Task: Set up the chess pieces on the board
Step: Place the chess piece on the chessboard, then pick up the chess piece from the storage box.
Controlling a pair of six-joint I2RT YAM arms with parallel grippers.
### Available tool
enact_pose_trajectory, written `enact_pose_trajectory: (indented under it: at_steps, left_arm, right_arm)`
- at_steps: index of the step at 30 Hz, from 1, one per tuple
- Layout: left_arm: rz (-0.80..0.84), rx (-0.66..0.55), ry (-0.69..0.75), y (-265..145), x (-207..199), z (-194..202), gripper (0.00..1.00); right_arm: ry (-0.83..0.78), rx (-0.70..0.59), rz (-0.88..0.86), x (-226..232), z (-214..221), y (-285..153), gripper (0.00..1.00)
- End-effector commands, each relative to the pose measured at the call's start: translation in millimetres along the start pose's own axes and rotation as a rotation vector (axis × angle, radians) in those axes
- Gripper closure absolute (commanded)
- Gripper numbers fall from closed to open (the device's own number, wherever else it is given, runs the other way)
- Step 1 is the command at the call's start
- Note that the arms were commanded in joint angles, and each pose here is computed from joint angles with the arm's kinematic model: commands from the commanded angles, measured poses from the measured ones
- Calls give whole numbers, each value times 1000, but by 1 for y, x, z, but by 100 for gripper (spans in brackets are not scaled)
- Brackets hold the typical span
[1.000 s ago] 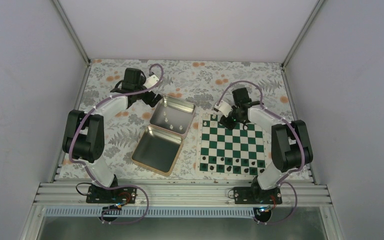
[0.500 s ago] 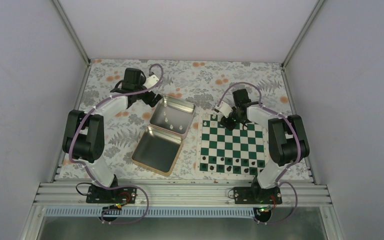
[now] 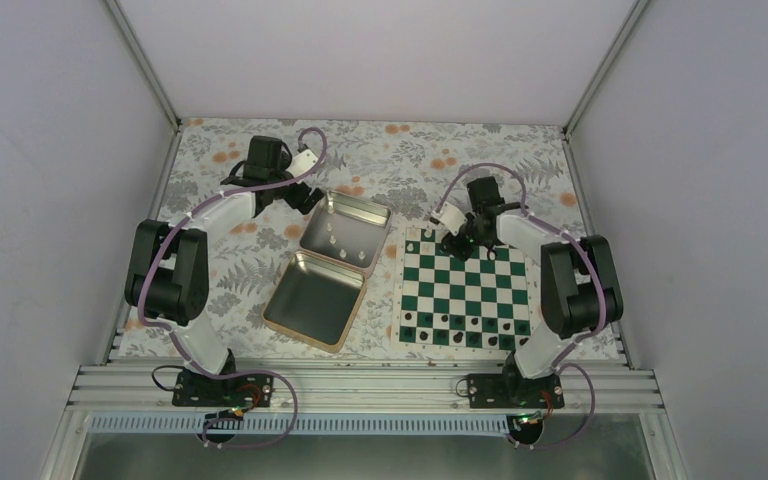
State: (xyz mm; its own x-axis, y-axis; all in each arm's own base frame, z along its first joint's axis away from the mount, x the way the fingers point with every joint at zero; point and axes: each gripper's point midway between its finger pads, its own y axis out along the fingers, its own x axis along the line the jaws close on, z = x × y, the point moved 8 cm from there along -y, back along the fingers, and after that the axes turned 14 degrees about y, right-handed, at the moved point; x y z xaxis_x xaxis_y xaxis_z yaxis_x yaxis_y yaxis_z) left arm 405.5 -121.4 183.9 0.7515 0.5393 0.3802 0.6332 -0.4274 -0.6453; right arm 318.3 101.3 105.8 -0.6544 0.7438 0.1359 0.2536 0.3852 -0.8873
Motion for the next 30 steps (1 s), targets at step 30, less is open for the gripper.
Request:
enact_pose_trajectory:
  at_steps: [30]
  left_arm:
    - [-61, -35, 49, -21, 8, -15, 0]
  right_arm:
    - [-465, -67, -320, 166, -175, 62, 71]
